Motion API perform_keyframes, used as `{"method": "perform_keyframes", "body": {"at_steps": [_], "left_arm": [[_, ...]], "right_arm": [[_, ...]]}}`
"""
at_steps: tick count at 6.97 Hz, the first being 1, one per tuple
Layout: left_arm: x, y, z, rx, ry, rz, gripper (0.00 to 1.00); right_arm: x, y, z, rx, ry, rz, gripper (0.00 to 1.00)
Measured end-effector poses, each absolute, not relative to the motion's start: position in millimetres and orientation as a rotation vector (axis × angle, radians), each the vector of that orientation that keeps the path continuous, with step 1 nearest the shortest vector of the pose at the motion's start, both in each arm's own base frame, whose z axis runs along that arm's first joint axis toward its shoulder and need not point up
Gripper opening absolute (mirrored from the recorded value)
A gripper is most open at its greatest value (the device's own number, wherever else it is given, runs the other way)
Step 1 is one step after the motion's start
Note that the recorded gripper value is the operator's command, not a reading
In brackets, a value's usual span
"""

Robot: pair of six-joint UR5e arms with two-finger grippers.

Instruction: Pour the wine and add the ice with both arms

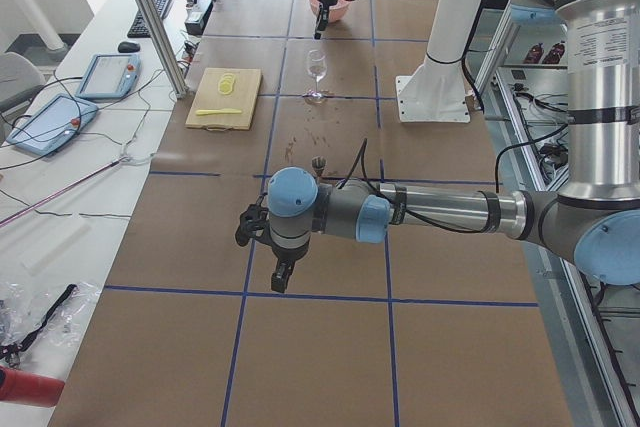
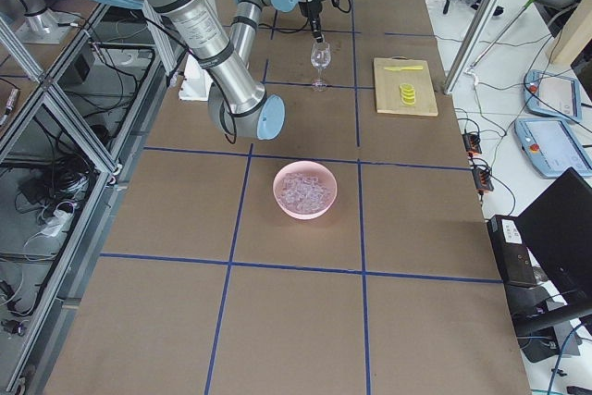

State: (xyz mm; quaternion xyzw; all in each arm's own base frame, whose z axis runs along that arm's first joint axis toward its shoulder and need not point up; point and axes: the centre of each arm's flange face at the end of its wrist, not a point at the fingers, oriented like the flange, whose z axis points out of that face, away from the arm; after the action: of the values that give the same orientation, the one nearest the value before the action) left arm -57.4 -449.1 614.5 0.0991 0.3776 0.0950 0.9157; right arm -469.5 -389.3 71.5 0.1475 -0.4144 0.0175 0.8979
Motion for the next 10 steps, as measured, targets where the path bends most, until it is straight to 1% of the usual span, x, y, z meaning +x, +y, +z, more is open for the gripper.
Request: {"method": "perform_keyframes", "body": {"at_steps": [3, 8, 9, 10], "left_arm": [[-57.4, -449.2, 614.6, 0.204, 0.777, 0.196, 1.00], [-57.4, -448.6, 615.6, 0.202, 0.777, 0.195, 1.00], [-57.4, -448.5, 615.9, 0.202, 0.777, 0.195, 1.00], [-57.4, -448.6, 615.8, 0.202, 0.777, 0.195, 1.00]], "right_arm": [[-480.0, -380.3, 68.4, 0.310, -0.844, 0.029, 0.00], [-483.2, -383.5, 63.9, 0.338, -0.860, 0.037, 0.00], [-486.7, -385.6, 66.8, 0.341, -0.858, 0.038, 0.09], [-488.4, -386.6, 68.5, 0.342, -0.856, 0.037, 0.54]]}}
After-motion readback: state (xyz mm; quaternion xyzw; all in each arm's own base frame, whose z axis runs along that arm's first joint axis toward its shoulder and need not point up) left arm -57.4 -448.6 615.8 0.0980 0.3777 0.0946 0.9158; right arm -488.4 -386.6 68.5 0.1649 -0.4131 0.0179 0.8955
